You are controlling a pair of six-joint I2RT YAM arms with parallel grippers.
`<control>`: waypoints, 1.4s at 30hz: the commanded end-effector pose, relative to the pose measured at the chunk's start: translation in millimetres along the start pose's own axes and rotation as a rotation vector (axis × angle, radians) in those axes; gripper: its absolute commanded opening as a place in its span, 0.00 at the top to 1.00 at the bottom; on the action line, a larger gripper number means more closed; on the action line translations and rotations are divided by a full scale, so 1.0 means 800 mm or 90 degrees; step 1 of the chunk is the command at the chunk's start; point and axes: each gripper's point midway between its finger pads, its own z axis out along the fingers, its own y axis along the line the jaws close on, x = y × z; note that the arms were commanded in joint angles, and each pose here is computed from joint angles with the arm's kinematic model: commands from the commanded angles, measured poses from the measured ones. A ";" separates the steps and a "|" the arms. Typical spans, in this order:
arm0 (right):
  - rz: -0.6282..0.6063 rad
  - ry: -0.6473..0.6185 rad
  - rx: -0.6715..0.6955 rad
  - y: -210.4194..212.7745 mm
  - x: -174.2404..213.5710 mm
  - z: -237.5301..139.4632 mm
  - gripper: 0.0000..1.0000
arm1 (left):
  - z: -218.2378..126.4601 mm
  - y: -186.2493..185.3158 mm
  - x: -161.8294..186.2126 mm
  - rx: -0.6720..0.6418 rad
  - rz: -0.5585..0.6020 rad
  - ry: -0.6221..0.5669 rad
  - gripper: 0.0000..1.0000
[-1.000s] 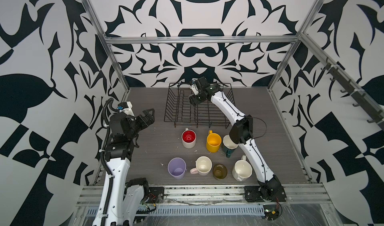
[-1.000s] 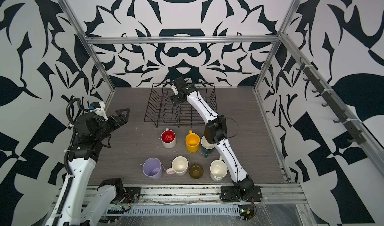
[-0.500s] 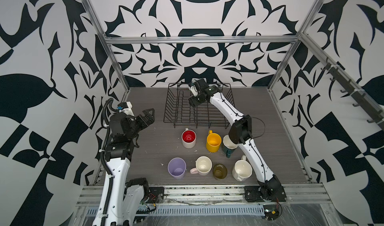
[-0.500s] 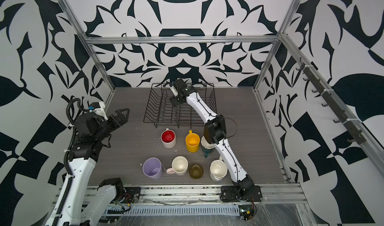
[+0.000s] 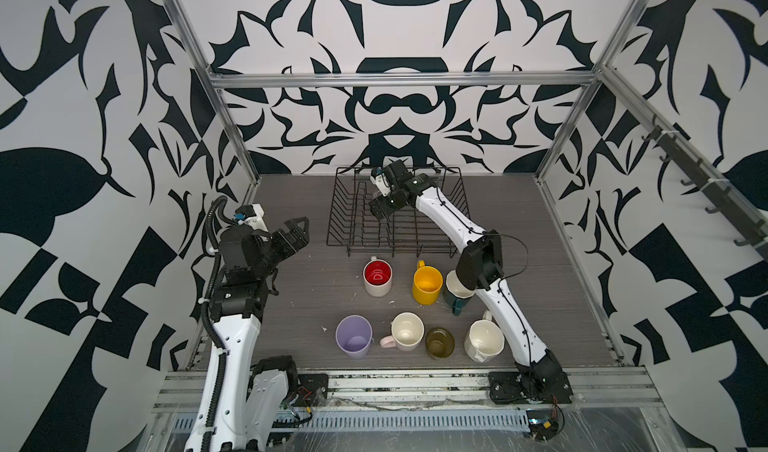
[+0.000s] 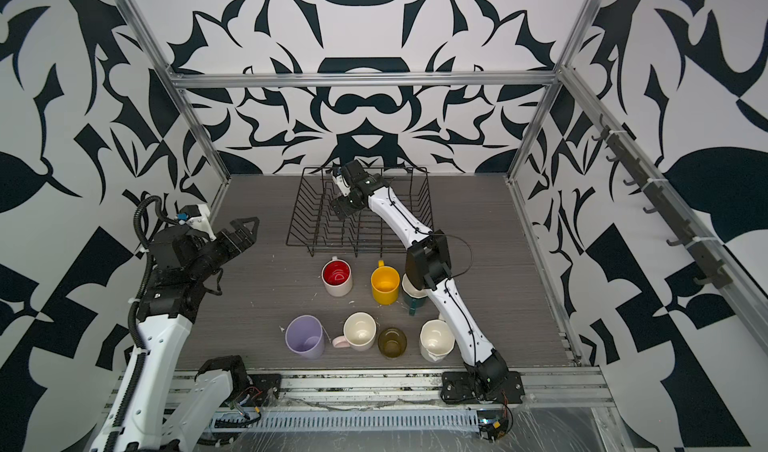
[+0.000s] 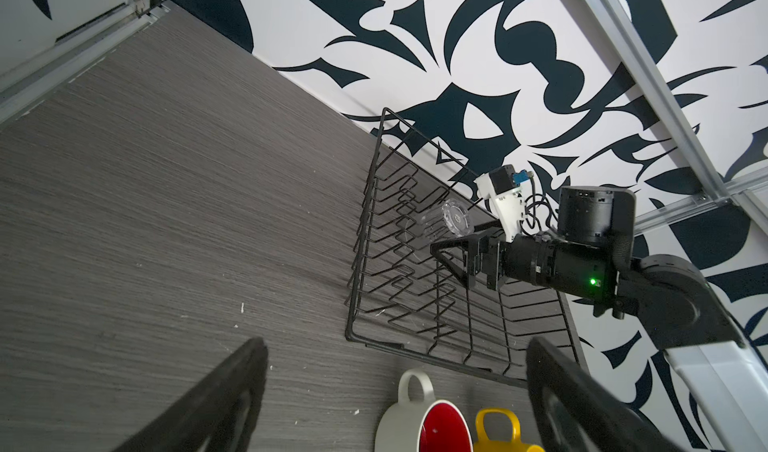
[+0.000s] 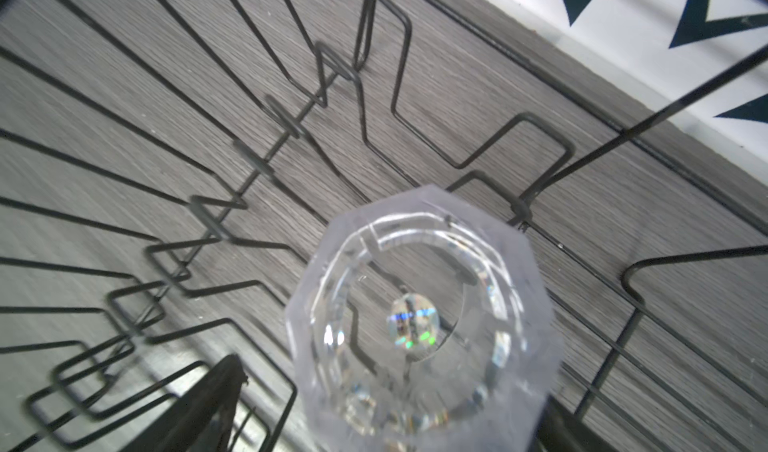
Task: Load the cups into the dish rack
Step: 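Lower the clear cup upside down into the rack and open the right gripper, then move the right gripper down into the lavender cup on the table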
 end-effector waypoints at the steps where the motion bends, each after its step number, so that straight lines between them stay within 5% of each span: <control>1: 0.006 -0.105 0.003 0.006 -0.063 -0.087 0.05 | -0.006 0.003 0.003 -0.020 -0.007 0.014 0.01; 9: 0.034 -0.200 0.025 0.001 -0.081 -0.168 0.04 | -0.015 0.000 0.041 -0.015 -0.023 0.122 0.02; 21: 0.086 -0.233 -0.026 0.022 -0.013 -0.231 0.05 | -0.016 -0.005 0.112 0.041 -0.082 0.286 0.10; 31: 0.062 -0.134 -0.038 0.062 0.072 -0.270 0.17 | -0.013 0.017 0.104 -0.024 -0.060 0.263 0.10; 42: -0.017 -0.010 -0.117 0.211 0.172 -0.295 0.29 | -0.002 0.045 0.085 -0.094 -0.047 0.201 0.07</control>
